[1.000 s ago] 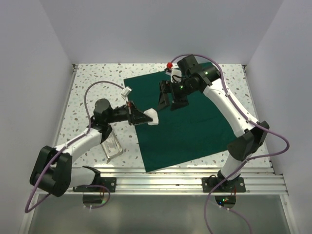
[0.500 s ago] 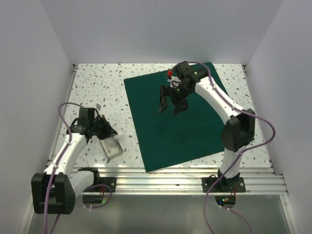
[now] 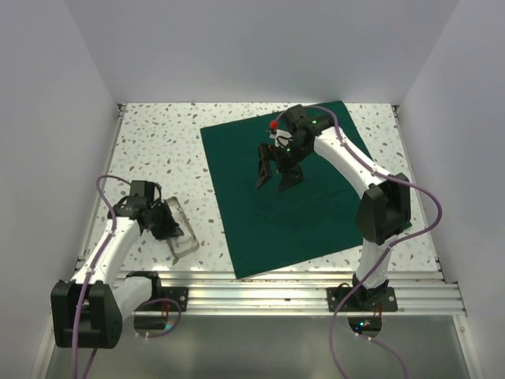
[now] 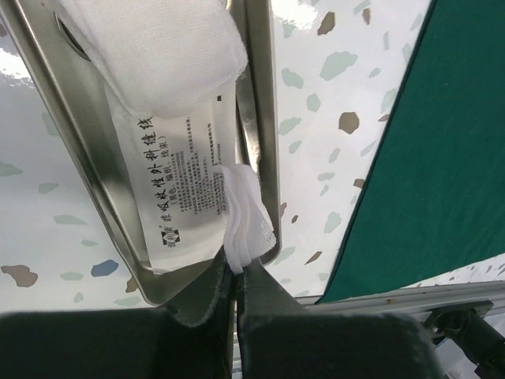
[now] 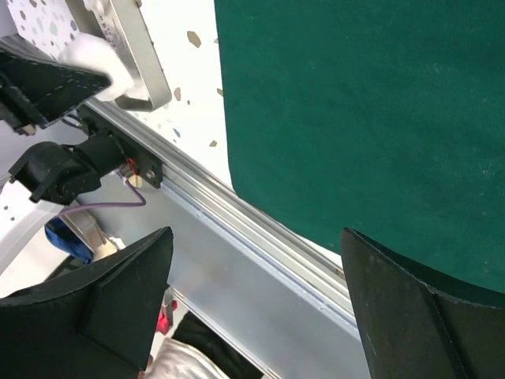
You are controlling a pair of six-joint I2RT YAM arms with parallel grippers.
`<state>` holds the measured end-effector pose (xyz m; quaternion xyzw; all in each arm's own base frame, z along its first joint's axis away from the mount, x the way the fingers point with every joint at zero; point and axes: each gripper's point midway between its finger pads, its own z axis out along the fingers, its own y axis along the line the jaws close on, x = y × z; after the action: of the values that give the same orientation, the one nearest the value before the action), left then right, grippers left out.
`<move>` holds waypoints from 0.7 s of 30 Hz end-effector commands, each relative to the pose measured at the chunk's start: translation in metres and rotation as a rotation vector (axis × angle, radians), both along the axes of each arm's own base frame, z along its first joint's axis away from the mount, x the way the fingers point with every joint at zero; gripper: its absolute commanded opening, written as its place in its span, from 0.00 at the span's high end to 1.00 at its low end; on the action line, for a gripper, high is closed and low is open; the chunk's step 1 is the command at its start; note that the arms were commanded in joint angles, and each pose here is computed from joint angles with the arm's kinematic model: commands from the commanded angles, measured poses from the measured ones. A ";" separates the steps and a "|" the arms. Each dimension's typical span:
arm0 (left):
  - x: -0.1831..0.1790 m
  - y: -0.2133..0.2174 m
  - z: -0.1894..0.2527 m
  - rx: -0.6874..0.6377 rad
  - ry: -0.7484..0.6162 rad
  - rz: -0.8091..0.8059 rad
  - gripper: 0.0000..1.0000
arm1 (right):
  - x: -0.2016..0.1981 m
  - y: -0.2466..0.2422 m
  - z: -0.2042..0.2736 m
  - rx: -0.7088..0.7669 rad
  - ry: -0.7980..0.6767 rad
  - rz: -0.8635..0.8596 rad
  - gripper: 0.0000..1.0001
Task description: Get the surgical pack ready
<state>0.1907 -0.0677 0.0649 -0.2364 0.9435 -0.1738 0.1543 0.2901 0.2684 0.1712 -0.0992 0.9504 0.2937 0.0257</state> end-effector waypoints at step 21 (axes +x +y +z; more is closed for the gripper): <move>-0.012 0.017 0.004 0.085 0.132 0.033 0.50 | -0.003 0.005 0.010 0.068 -0.014 0.019 0.10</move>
<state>0.1804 -0.0539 0.0524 -0.2476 0.9562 -0.1189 0.1015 0.2898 0.2709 0.1678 -0.1008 0.9476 0.3023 0.0238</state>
